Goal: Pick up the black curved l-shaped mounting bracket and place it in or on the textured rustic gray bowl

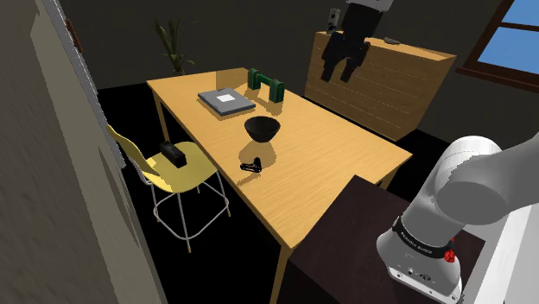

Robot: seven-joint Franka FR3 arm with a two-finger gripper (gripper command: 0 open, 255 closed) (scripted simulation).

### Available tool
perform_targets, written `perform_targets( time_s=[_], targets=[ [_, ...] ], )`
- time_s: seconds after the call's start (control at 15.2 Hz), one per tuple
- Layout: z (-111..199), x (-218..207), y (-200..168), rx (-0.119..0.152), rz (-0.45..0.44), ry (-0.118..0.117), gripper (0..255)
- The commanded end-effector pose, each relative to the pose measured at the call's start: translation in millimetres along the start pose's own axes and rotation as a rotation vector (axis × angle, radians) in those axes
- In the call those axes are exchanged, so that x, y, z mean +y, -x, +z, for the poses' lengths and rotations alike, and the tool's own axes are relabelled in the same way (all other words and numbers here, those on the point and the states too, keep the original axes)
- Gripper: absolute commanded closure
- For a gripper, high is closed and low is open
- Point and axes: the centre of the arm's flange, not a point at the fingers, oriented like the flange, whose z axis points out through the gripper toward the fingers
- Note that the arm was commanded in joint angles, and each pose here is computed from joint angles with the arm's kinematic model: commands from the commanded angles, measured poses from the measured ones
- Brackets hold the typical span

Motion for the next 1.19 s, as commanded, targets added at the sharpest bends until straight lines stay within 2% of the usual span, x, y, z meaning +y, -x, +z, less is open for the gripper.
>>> perform_targets(
  time_s=[0.0,1.12],
  targets=[
    [0.0,0.0,0.0,0.000,0.000,0.000,0],
    [197.2,10.8,-100.3,0.039,0.276,0.002,0]
  ],
)
